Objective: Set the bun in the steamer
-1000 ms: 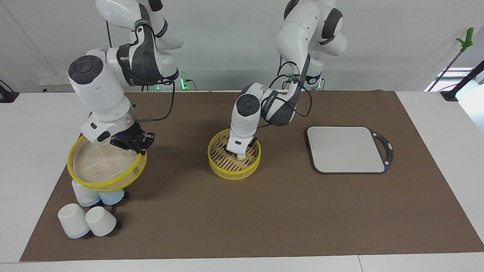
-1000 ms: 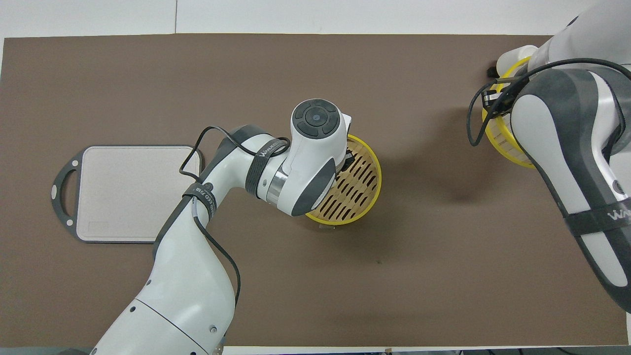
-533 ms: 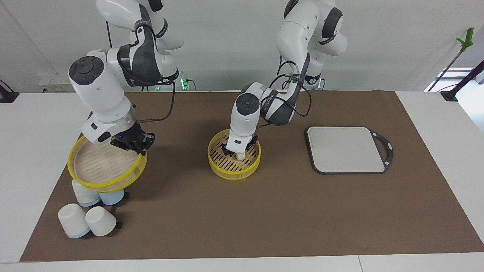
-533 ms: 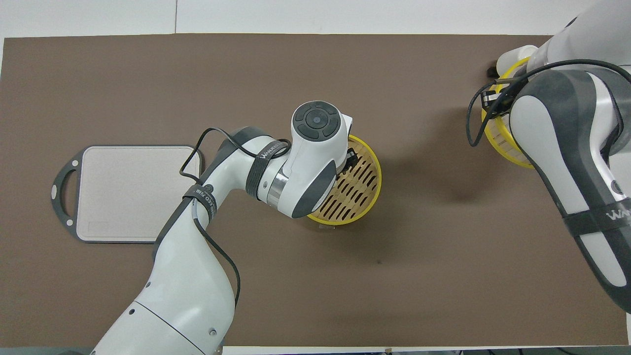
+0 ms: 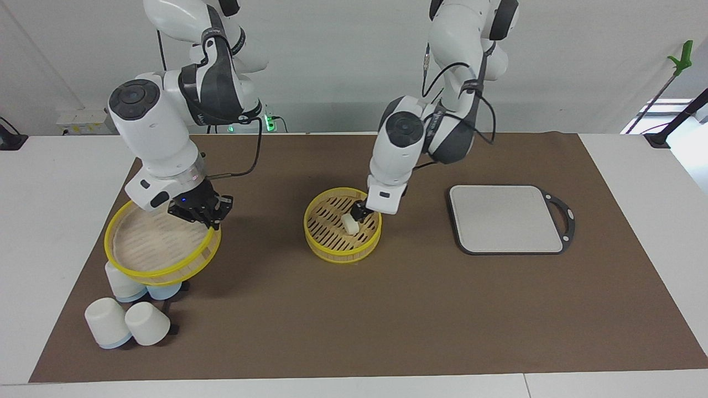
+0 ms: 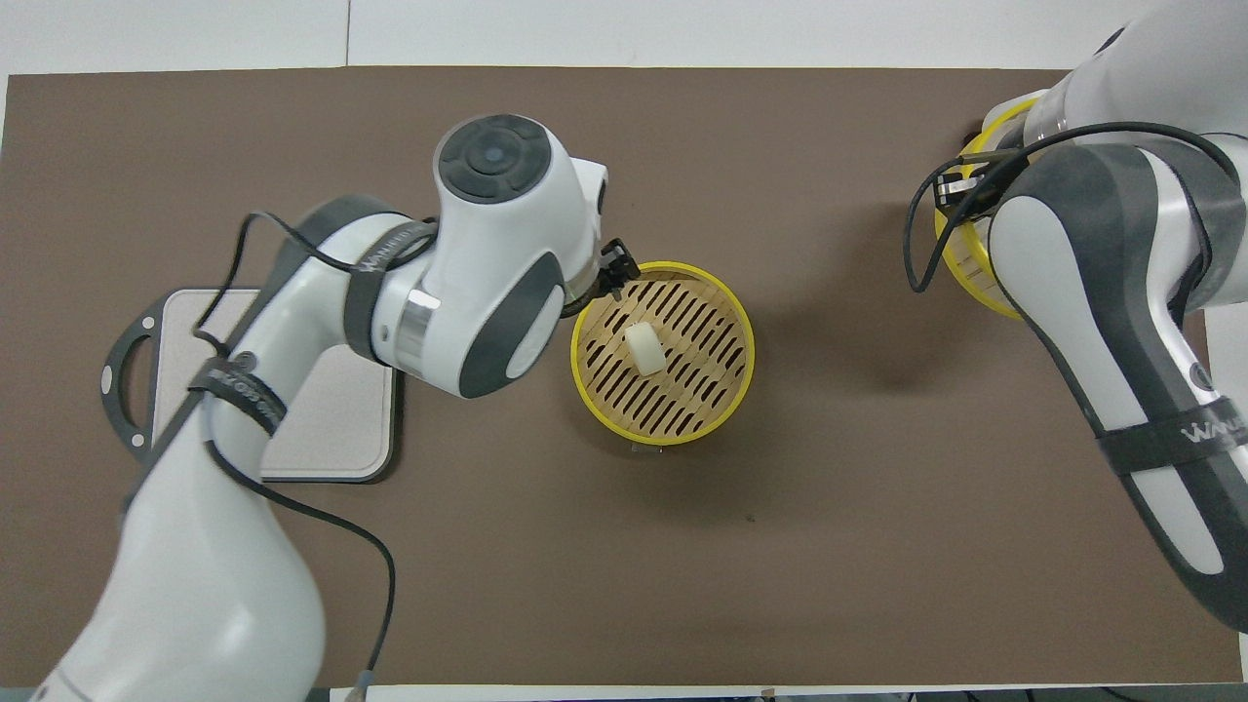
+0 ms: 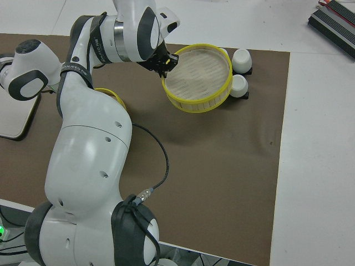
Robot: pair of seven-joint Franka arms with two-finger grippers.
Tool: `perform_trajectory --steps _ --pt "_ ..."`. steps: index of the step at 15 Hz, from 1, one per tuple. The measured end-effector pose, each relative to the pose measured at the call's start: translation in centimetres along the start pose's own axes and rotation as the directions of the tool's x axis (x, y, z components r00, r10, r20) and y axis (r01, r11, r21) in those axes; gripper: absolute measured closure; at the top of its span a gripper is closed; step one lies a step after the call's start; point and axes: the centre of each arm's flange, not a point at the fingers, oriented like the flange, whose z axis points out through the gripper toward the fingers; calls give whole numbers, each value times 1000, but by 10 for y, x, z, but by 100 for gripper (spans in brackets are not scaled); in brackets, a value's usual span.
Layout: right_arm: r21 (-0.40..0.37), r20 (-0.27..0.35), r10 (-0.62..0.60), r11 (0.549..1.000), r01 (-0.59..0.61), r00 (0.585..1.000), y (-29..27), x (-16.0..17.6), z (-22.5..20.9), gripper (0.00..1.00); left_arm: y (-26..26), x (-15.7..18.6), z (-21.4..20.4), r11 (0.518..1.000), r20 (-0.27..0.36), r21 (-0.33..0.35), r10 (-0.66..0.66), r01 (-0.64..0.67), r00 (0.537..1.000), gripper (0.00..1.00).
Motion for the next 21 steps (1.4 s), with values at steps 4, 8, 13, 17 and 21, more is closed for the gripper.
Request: perform_trajectory --steps 4,8,13,17,21 --pt "28 -13 77 997 -77 997 -69 -6 2 92 -81 74 -40 1000 27 17 16 -17 1000 0" --pt "50 -30 167 985 -165 986 -177 -26 13 92 -147 135 -45 988 26 67 138 -140 990 0" --pt "57 -13 277 960 -276 961 -265 -48 48 92 -227 185 -67 941 54 74 327 -330 944 0" --pt "53 -3 328 943 -328 945 -324 -55 73 92 -267 186 -99 901 69 56 426 -429 902 0" --pt "37 -10 329 944 -328 944 -347 -57 92 92 -280 182 -110 898 69 50 434 -437 898 0"
